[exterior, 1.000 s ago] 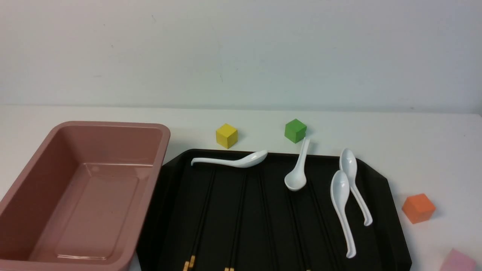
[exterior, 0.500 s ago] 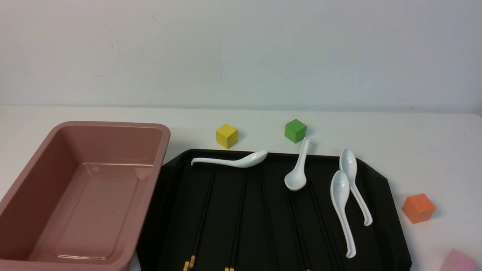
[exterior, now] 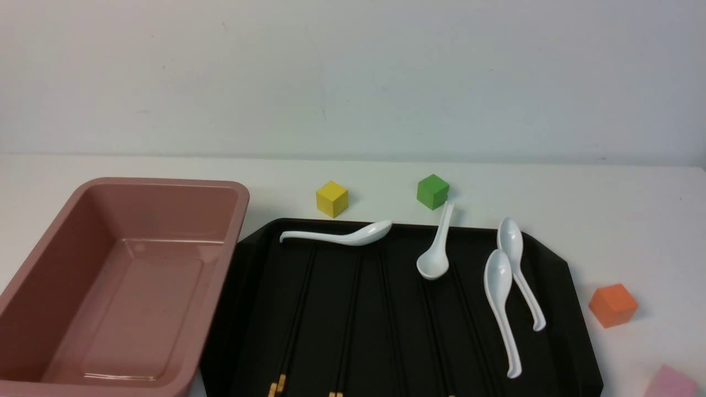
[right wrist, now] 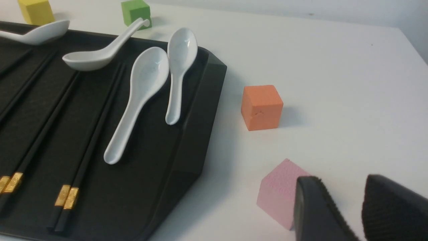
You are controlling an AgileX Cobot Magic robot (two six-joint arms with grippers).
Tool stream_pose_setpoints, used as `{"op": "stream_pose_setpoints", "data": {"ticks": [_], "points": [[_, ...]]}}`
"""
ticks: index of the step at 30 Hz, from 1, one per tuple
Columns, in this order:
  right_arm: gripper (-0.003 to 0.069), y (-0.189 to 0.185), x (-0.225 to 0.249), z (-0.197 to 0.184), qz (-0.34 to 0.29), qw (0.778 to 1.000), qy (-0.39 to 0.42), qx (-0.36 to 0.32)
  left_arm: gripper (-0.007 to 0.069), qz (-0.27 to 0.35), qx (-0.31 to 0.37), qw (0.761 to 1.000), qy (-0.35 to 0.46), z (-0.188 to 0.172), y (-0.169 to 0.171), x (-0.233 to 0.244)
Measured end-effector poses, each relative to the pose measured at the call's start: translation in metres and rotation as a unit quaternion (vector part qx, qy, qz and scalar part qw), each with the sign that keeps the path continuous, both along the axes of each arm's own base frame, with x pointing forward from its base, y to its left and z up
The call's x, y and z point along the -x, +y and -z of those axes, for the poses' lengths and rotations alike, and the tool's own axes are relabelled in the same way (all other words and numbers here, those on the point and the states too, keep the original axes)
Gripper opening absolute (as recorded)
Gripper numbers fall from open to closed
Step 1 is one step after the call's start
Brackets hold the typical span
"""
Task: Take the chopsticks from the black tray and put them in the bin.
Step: Use the left arm to grab a pair of chopsticks
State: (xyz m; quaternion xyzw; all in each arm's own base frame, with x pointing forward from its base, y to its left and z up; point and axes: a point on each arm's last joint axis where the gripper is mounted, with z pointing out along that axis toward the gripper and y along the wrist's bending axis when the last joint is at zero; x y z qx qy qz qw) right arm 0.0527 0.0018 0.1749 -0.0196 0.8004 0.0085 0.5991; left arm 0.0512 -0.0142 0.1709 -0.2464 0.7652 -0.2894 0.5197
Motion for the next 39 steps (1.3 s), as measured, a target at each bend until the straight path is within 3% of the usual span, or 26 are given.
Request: {"op": "stream_pose_setpoints", "data": {"ticks": [2,4,8,12,15,18,20,21,23,26,29,31,35,39], "points": [[0.024,0.0,0.0,0.0,0.0,1.0,0.0,0.0,0.0239,-0.011,0.129,0.992,0.012,-0.003,-0.005,0.0],[0.024,0.0,0.0,0.0,0.0,1.0,0.0,0.0,0.0239,-0.019,0.214,0.977,0.009,-0.007,-0.007,0.0],[0.024,0.0,0.0,0.0,0.0,1.0,0.0,0.0,0.0239,-0.037,0.286,0.957,-0.015,-0.014,-0.005,-0.002],[0.024,0.0,0.0,0.0,0.0,1.0,0.0,0.0,0.0235,-0.048,0.312,0.948,-0.035,-0.018,-0.003,-0.003],[0.024,0.0,0.0,0.0,0.0,1.0,0.0,0.0,0.0192,-0.057,0.34,0.936,-0.067,-0.029,0.0,-0.003],[0.024,0.0,0.0,0.0,0.0,1.0,0.0,0.0,0.0076,-0.037,0.301,0.944,-0.132,-0.065,0.002,0.003],[0.024,0.0,0.0,0.0,0.0,1.0,0.0,0.0,-0.0011,-0.012,0.226,0.956,-0.188,-0.111,0.001,0.011],[0.024,0.0,0.0,0.0,0.0,1.0,0.0,0.0,-0.0013,0.001,0.19,0.963,-0.19,-0.128,-0.002,0.011],[0.024,0.0,0.0,0.0,0.0,1.0,0.0,0.0,-0.0013,0.041,0.125,0.98,-0.146,-0.152,-0.01,0.004],[0.024,0.0,0.0,0.0,0.0,1.0,0.0,0.0,-0.0013,0.119,0.032,0.992,-0.008,-0.173,-0.024,-0.022],[0.024,0.0,0.0,0.0,0.0,1.0,0.0,0.0,-0.0013,0.183,-0.059,0.97,0.151,-0.171,-0.03,-0.059],[0.024,0.0,0.0,0.0,0.0,1.0,0.0,0.0,-0.0013,0.232,-0.114,0.926,0.275,-0.166,-0.031,-0.094],[0.024,0.0,0.0,0.0,0.0,1.0,0.0,0.0,-0.0013,0.278,-0.119,0.881,0.364,-0.149,-0.043,-0.138],[0.024,0.0,0.0,0.0,0.0,1.0,0.0,0.0,-0.0013,0.301,-0.13,0.863,0.384,-0.13,-0.077,-0.156]]}}
